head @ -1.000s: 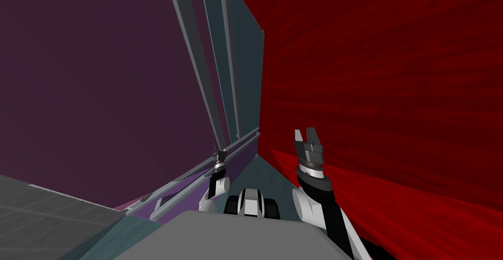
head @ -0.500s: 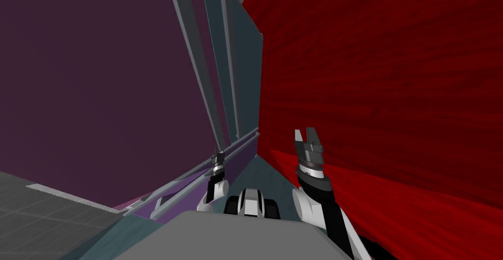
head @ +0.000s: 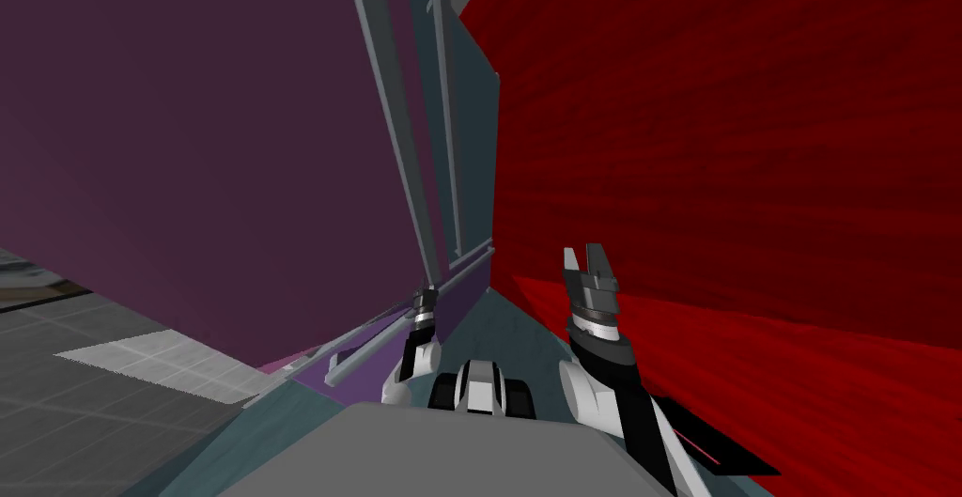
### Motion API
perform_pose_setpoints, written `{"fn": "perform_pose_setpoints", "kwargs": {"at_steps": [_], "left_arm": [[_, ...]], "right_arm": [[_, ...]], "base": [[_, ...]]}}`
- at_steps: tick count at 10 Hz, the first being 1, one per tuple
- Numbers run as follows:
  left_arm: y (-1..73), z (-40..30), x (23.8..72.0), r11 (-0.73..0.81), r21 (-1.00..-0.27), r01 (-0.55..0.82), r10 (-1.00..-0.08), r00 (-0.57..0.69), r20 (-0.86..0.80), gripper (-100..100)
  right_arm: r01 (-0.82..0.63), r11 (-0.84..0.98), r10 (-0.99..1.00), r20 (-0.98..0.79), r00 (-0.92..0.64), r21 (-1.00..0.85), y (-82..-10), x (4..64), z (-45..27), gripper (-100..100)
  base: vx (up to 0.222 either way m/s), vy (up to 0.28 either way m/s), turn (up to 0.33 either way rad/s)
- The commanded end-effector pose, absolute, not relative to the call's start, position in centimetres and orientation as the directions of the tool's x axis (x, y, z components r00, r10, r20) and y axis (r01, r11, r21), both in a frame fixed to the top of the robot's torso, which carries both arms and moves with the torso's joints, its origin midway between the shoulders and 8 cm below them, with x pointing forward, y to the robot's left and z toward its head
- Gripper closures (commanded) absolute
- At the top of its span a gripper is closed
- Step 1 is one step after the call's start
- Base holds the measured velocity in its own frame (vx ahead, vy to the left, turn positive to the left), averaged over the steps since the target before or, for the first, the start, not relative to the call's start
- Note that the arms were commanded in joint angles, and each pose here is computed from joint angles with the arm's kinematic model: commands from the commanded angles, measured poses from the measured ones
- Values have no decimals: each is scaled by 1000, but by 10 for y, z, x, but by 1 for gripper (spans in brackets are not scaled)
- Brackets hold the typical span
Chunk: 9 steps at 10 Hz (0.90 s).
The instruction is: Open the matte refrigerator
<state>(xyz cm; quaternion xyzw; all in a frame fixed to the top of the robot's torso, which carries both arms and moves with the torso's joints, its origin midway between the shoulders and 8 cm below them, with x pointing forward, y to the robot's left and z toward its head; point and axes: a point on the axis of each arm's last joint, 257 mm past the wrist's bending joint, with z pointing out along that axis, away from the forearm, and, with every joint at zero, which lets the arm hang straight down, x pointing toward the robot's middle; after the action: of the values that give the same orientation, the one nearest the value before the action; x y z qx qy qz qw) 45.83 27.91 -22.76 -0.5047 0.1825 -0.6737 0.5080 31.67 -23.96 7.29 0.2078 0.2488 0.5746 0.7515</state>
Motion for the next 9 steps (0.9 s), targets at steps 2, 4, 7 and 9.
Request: {"fn": "perform_pose_setpoints", "kwargs": {"at_steps": [2,4,7,9], "left_arm": [[240,-224,472,-468,-762,447,-866,-61,496,100],[221,-222,478,-491,-765,416,-862,-106,495,100],[198,-229,476,-517,-769,377,-853,-154,499,100],[179,-226,476,-538,-767,351,-843,-202,498,100]], "right_arm": [[-760,253,967,-135,216,598,-240,317,73,0],[-760,253,967,-135,216,598,-240,317,73,0],[-760,254,967,-135,216,598,-240,317,73,0],[-760,254,967,-136,216,598,-240,317,73,0]], "base": [[-254,48,-107],[-221,79,-101],[-178,126,-141],[-218,149,-168]]}}
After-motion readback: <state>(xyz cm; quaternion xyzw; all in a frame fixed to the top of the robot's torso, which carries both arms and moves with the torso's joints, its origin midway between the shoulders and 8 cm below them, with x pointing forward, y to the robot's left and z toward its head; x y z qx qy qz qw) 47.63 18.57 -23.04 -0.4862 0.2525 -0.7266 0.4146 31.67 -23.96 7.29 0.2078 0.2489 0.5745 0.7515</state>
